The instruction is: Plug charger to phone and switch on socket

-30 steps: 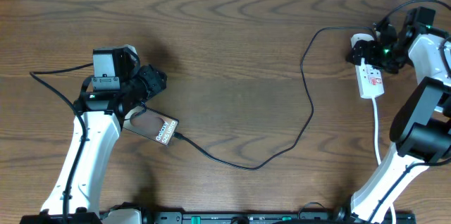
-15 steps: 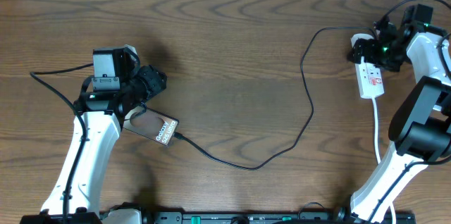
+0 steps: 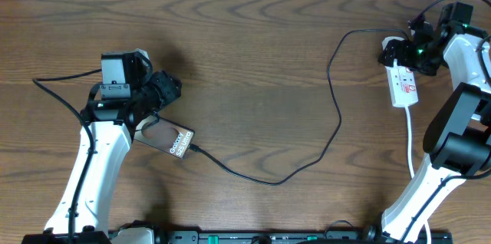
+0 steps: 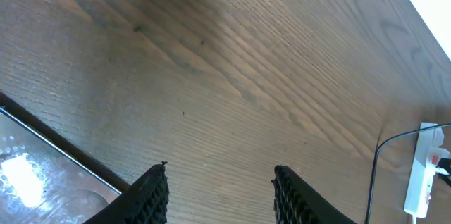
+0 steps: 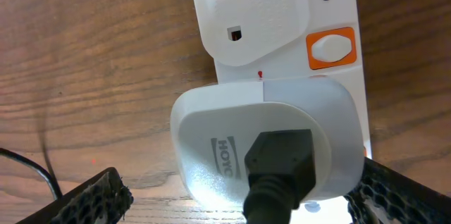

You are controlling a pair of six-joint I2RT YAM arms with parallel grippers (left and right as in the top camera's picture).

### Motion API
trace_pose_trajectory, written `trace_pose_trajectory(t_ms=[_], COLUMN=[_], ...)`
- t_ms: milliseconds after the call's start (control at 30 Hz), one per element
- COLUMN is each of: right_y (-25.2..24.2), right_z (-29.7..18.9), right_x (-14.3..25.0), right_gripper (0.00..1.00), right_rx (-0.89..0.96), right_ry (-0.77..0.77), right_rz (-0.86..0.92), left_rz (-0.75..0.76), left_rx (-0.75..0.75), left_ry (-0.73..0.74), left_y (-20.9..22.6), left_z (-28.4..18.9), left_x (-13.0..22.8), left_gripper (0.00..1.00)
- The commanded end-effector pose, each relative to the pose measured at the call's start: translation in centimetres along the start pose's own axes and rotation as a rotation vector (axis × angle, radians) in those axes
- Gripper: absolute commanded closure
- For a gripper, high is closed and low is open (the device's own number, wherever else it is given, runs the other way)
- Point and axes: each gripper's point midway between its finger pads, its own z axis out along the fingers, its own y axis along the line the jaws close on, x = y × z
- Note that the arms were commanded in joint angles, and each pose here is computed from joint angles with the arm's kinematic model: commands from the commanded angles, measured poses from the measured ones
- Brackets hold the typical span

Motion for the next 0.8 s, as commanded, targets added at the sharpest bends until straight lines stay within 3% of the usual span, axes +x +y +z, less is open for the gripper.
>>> trace_pose_trajectory(t_ms=[0,767], right_y=[1.1,1.89], right_z=[0.55,1.14], right_x=[-0.45,0.28], right_gripper=[0.04,0.05], right_rx=[-0.068,-0.12], right_ry=[-0.006,0.024], right_rz=[0.009,0.037], left_rz=[0.017,0.016], left_rx=[-0.025,-0.028], left_ry=[0.018,0.021], left_y=[0.78,0.84], left_z=[0.45,0.44], left_x=[0.7,0.77], left_gripper=[0.54,0.54])
